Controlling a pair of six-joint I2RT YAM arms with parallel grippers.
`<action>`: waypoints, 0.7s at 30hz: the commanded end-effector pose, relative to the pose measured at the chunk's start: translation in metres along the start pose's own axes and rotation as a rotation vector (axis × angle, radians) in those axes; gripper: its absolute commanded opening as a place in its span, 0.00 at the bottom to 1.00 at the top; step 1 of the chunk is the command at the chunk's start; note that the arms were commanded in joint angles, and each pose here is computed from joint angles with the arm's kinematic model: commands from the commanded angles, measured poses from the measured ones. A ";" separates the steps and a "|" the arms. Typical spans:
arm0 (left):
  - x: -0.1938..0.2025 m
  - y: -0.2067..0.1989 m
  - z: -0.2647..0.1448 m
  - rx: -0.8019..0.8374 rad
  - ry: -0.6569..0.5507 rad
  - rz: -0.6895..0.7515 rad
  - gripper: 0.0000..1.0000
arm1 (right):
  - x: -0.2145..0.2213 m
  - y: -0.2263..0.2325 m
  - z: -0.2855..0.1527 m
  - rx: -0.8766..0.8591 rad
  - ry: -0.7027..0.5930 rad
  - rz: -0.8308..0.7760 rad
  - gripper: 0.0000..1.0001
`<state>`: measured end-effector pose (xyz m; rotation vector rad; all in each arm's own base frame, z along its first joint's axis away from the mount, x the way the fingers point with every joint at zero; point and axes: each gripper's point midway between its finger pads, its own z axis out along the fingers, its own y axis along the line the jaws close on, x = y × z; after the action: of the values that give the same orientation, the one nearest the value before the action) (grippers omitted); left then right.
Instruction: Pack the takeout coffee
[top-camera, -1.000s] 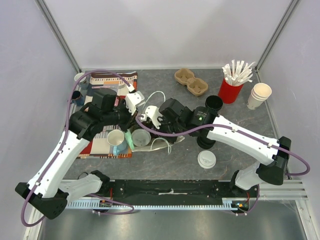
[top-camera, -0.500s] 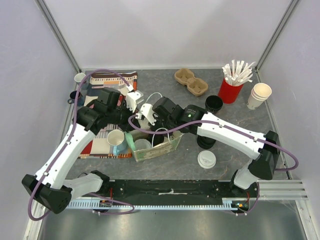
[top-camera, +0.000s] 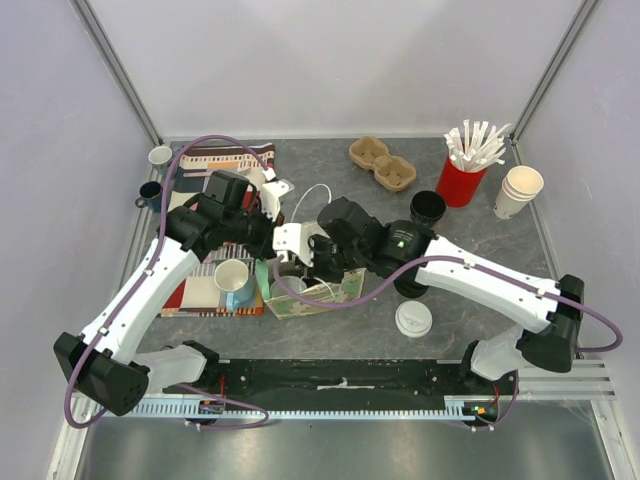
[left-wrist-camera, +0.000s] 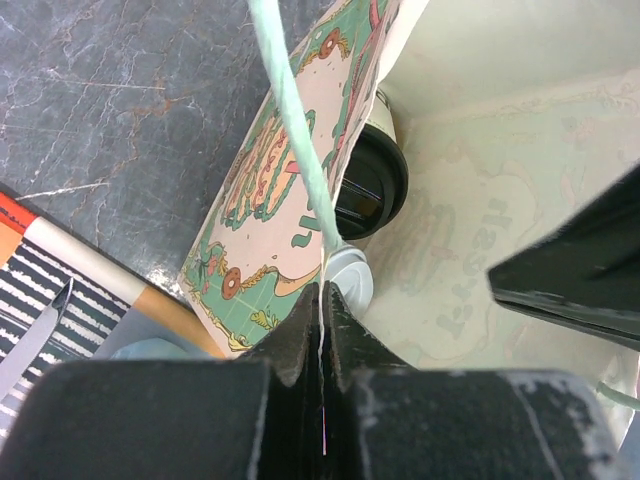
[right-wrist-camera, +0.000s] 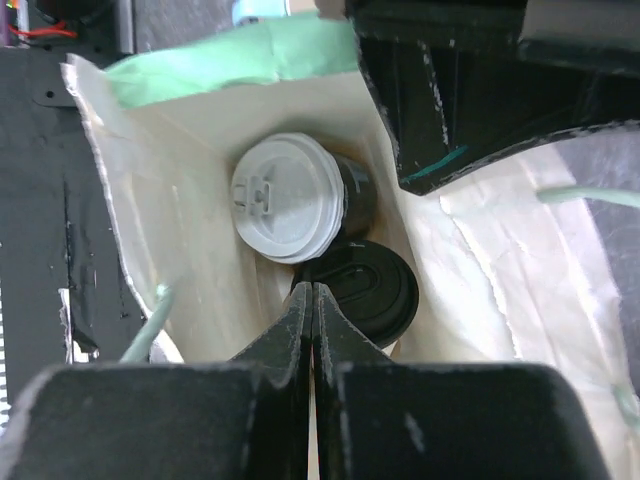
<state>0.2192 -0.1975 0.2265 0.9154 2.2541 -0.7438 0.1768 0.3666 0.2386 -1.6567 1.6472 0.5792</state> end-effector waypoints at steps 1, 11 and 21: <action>-0.007 -0.003 0.002 0.031 -0.031 0.069 0.02 | -0.028 0.009 -0.018 -0.056 -0.125 -0.112 0.00; -0.010 -0.010 -0.001 0.071 -0.039 0.102 0.02 | 0.016 -0.030 0.040 0.017 0.044 -0.198 0.00; -0.009 -0.005 -0.002 0.043 -0.031 0.130 0.02 | 0.071 -0.023 0.031 -0.002 0.198 -0.227 0.00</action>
<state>0.2202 -0.1997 0.2254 0.9942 2.2079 -0.7535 0.2116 0.3674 0.1789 -1.8690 1.5405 0.3868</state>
